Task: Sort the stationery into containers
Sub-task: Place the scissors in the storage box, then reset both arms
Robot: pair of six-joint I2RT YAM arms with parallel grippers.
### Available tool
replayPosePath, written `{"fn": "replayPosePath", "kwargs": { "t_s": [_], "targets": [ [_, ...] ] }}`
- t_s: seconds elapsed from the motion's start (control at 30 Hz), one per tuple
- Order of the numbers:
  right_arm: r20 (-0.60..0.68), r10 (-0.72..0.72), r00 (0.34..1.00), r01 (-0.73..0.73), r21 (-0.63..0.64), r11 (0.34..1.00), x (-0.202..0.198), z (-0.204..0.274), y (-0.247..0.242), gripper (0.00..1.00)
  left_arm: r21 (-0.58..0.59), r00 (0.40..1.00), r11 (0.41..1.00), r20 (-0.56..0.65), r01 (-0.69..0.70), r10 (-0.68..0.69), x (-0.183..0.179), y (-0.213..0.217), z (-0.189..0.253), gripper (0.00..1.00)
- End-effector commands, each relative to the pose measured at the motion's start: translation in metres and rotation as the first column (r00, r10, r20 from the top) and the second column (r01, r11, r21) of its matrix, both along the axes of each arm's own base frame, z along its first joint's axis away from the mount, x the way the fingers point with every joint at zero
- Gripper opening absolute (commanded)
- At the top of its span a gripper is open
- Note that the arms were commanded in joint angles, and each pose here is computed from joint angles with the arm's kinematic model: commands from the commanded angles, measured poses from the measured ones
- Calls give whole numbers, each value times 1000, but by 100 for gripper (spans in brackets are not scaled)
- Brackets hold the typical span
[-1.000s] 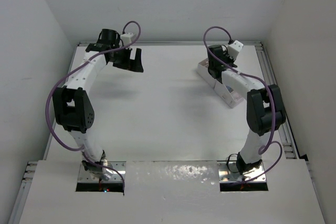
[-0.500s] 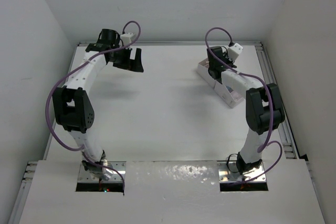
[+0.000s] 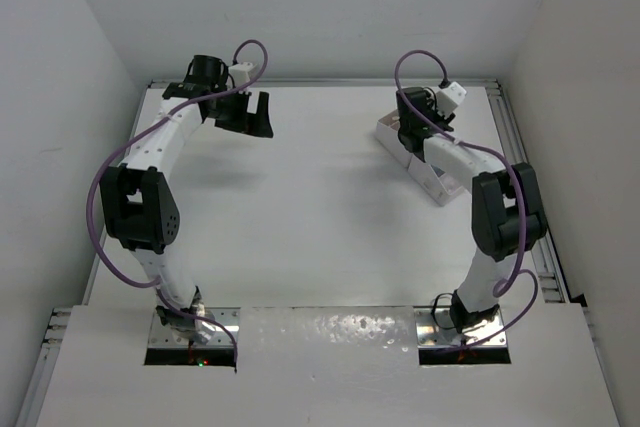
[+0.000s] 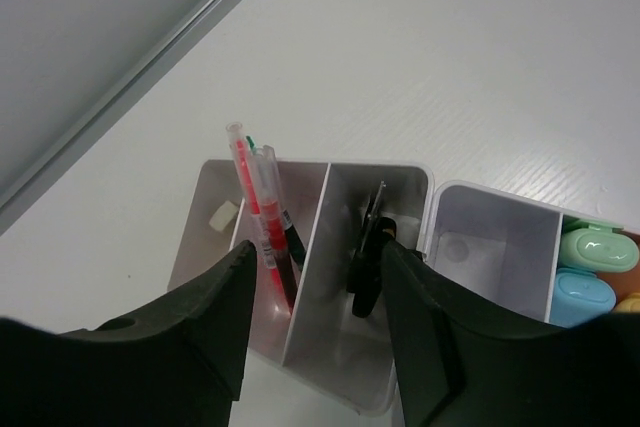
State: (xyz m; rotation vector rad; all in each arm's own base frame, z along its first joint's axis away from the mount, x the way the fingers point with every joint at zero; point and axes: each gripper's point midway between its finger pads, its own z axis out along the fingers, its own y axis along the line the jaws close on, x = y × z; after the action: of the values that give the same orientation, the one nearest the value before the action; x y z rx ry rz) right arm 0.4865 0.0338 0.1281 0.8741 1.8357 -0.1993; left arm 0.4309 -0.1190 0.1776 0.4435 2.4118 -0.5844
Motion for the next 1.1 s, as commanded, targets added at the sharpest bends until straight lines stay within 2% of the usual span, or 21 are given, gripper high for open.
{"fn": "replayPosePath", "kwargs": {
  "t_s": [0.0,0.33,0.4,0.43,0.47,0.6,0.67,0.77,0.8,0.87,0.9,1.0,1.07],
  "targets": [
    [-23,-15,1000,14,-32,999,-13,7,-11,53,-22,999,1000,44,-7,8,8,2,13,100],
    [114,170,979,-158,-103,982,-11,94,17,64,-16,998,1000,67,-12,13,10,4,21,100],
    [153,240,959,-227,-94,969,-14,117,27,70,-13,997,1000,72,-15,16,10,5,23,100],
    [147,267,953,-255,-92,962,-18,122,29,72,-13,997,1000,76,-18,19,10,6,24,100],
    [141,297,944,-285,-99,953,-21,130,29,80,-10,997,1000,78,-22,23,11,8,25,100],
    [84,434,897,-433,-26,901,-55,147,35,99,17,994,999,95,-50,48,11,19,30,100],
    [3,475,880,-474,42,879,-82,130,27,99,42,993,996,97,-78,74,10,31,30,100],
    [-68,429,901,-419,121,900,-133,106,2,99,92,990,988,80,-124,117,2,51,21,100],
    [-112,363,925,-346,146,927,-161,88,-16,99,125,990,983,60,-137,130,-4,59,10,100],
    [-170,293,941,-271,144,952,-191,66,-34,99,157,987,974,43,-162,157,-13,72,3,100],
    [-184,235,955,-214,127,969,-211,52,-48,99,178,987,971,19,-160,160,-21,76,-8,100],
    [-220,176,960,-154,116,981,-243,26,-61,99,235,978,952,-20,-195,206,-38,96,-24,100],
    [-158,153,975,-136,115,984,-255,30,-64,99,256,977,946,-16,-201,212,-48,101,-25,100]
  ]
}}
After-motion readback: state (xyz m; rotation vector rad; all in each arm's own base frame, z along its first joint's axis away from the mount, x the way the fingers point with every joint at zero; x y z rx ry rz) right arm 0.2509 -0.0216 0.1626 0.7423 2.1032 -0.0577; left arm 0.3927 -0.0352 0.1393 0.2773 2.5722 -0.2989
